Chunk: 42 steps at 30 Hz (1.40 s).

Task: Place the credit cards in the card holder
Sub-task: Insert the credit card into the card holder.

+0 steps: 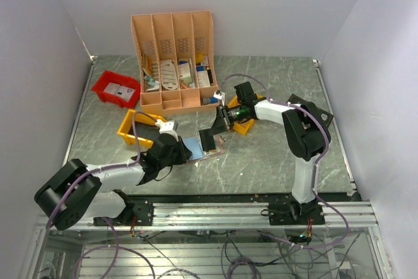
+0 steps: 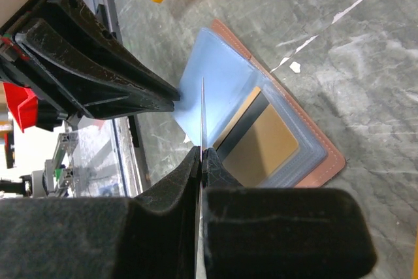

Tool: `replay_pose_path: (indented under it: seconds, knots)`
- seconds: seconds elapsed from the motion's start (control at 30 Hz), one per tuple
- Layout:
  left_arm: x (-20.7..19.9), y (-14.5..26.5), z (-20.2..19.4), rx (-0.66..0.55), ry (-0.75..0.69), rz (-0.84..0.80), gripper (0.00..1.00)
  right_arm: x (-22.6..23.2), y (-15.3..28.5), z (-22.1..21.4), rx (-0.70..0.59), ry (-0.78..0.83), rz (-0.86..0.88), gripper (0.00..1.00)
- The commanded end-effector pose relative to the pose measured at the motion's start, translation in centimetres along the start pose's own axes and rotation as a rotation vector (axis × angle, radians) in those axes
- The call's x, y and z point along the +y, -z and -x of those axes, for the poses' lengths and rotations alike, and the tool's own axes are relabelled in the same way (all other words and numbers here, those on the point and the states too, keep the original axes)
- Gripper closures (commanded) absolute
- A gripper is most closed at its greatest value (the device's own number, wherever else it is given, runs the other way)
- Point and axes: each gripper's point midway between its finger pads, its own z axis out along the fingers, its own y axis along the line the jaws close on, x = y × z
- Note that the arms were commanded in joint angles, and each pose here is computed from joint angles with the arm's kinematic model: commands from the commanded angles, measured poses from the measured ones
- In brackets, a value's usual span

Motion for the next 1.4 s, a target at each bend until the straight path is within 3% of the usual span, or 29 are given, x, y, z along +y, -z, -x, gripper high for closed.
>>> replay_pose_path:
  seconds: [0.0,0.2,0.8,1.37]
  knots:
    - [0.4,-0.4,-0.1,-0.004,-0.017,-0.002,0.76,-0.8,-0.7,-0.3,0.011,-0.041,0.013,1.0]
    - [2.1,-0.4,-1.4,0.036,-0.026,0.063,0.85,-1.1,-1.1,-0.9,0.021,-0.079,0.006,1.0]
    - [3.9,-0.5,-3.0,0.087,-0.047,0.128,0.87,-2.6,-1.7,-1.6,0.046,-0.103,-0.12,1.0]
    - [4.4,0.2,-2.5,0.073,-0.06,0.155,0.9,-2.0,-0.9,0.1,0.011,-0.024,-0.205,1.0]
